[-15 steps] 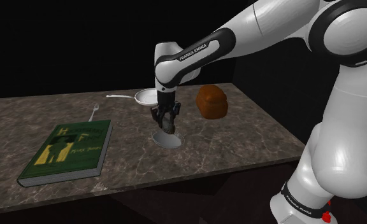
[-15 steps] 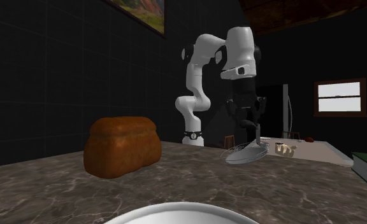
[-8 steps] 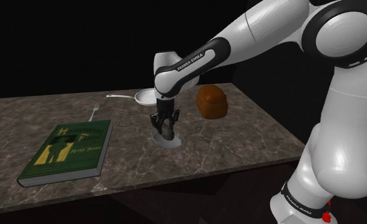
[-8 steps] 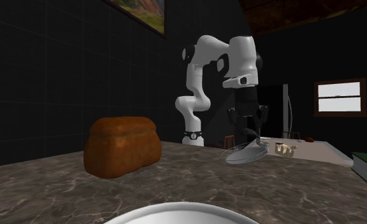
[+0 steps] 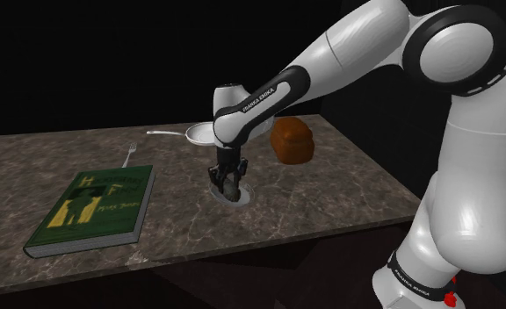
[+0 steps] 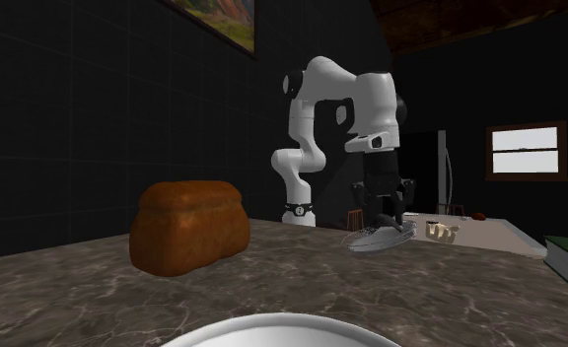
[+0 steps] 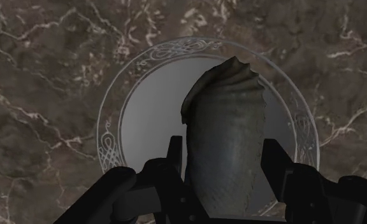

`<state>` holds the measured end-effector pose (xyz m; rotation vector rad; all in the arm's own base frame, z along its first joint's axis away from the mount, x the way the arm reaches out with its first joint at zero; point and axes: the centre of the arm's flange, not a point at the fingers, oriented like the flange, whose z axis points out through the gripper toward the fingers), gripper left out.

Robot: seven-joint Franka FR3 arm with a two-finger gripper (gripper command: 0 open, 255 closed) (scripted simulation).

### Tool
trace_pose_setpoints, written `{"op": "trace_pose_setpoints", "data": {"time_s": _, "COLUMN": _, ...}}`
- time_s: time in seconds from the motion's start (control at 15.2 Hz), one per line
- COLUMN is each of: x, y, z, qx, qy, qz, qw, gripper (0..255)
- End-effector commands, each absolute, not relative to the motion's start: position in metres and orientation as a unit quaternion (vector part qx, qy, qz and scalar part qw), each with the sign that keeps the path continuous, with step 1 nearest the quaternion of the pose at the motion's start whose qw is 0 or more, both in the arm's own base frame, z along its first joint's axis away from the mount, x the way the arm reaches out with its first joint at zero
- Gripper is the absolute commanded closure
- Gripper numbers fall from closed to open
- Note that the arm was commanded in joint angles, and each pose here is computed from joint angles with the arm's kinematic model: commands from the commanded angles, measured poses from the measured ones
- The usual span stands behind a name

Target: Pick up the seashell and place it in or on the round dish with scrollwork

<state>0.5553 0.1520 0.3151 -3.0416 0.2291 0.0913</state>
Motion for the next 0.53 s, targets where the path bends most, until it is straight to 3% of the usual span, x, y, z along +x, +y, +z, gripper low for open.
{"op": "trace_pose_setpoints", "data": {"time_s": 0.0, "x": 0.5553, "y": 0.1519, "z": 0.314, "qx": -0.996, "qy": 0.075, "qz": 0.03, "qw": 0.045, "gripper": 255}}
{"op": "trace_pose_setpoints", "data": {"time_s": 0.26, "x": 0.5553, "y": 0.1519, "z": 0.314, "qx": -0.996, "qy": 0.075, "qz": 0.03, "qw": 0.045, "gripper": 255}}
{"op": "trace_pose_setpoints", "data": {"time_s": 0.33, "x": 0.5553, "y": 0.1519, "z": 0.314, "qx": -0.996, "qy": 0.075, "qz": 0.03, "qw": 0.045, "gripper": 0}}
{"op": "trace_pose_setpoints", "data": {"time_s": 0.46, "x": 0.5553, "y": 0.1519, "z": 0.314, "qx": -0.996, "qy": 0.075, "qz": 0.03, "qw": 0.045, "gripper": 0}}
